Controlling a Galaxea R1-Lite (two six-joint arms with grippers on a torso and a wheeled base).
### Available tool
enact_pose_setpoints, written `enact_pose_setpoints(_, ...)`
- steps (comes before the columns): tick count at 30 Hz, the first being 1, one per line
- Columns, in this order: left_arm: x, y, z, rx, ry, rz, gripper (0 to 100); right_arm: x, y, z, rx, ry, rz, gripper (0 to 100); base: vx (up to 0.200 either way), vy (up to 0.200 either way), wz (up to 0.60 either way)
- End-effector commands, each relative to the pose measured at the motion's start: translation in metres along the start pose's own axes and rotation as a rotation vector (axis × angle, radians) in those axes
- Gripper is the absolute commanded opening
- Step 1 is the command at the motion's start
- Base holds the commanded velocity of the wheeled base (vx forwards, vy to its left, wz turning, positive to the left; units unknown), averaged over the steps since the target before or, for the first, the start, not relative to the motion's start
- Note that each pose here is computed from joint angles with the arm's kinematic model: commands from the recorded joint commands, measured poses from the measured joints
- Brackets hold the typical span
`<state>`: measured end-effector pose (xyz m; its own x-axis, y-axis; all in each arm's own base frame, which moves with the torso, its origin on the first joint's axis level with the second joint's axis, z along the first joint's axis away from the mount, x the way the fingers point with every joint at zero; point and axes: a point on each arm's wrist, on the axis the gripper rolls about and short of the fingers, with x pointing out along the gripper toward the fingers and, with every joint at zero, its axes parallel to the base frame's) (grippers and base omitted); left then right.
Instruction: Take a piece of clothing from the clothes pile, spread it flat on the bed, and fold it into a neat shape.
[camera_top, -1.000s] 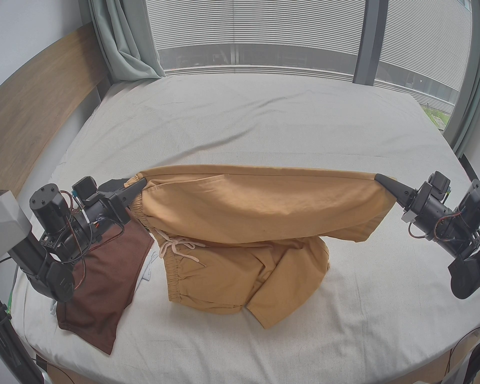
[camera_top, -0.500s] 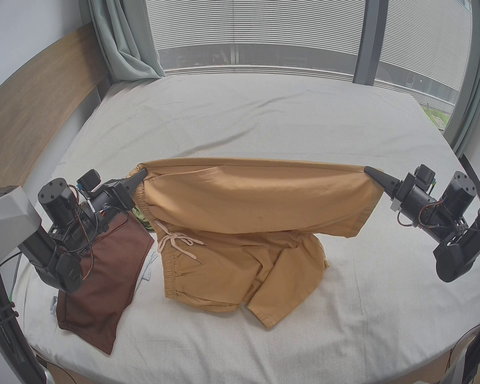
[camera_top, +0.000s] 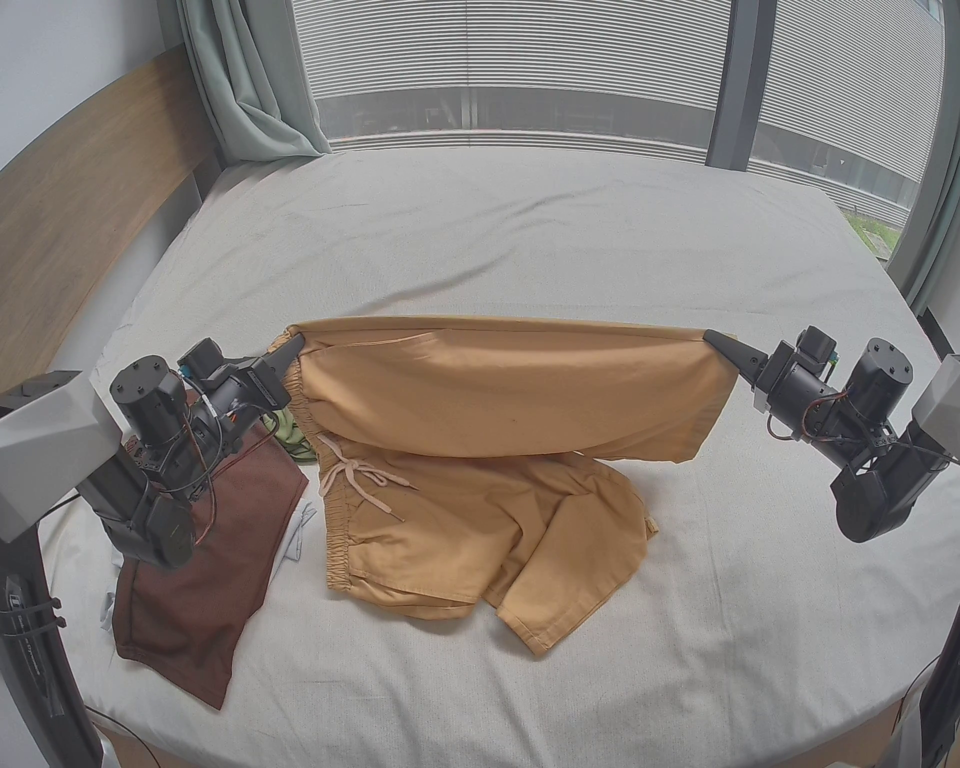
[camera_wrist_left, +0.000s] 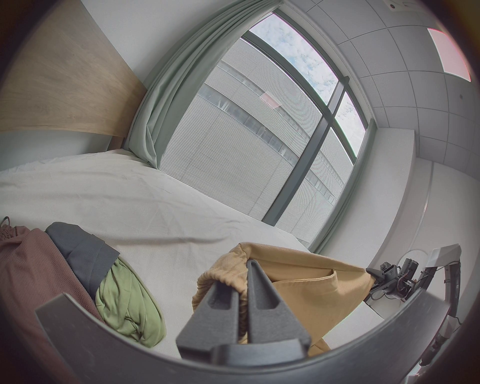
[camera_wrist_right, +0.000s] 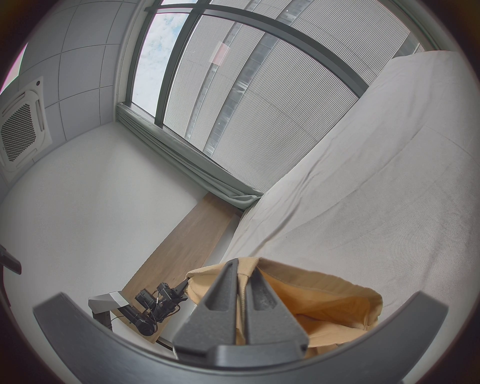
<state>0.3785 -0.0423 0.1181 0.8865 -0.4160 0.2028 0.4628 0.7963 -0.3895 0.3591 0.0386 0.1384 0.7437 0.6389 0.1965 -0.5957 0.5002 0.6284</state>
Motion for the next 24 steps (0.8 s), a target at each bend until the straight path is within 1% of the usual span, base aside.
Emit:
enact_pose_setpoints(1,0.009,0.007,-0.011,-0.007,0.005,0.008,0,0.008,-0.015,-0.006,0.010,0.009,-0.009,0,0.000,0.000,0.00)
enact_pose_setpoints(4,0.013,0.010,-0.018,-0.008,0.011,0.010,0,0.014,-0.020,-0.006,0.006,0.003,-0.004,0,0.000,0.000,0.00)
enact_pose_setpoints(9,0.018,0.015,-0.026,-0.012,0.006,0.035,0,0.024,-0.030,-0.005,-0.006,-0.020,-0.003,0,0.000,0.000,0.00)
enact_pose_setpoints(14,0.025,0.020,-0.028,-0.010,-0.013,0.046,0,0.033,-0.041,-0.004,-0.018,-0.033,0.008,0,0.000,0.000,0.00)
enact_pose_setpoints(20,0.035,0.020,-0.026,-0.076,-0.058,0.049,0,0.048,-0.056,-0.004,-0.033,-0.049,0.028,0,0.000,0.000,0.00)
enact_pose_setpoints(24,0.041,0.025,-0.031,-0.088,-0.075,0.065,0,0.056,-0.065,-0.004,-0.044,-0.058,0.042,0,0.000,0.000,0.00)
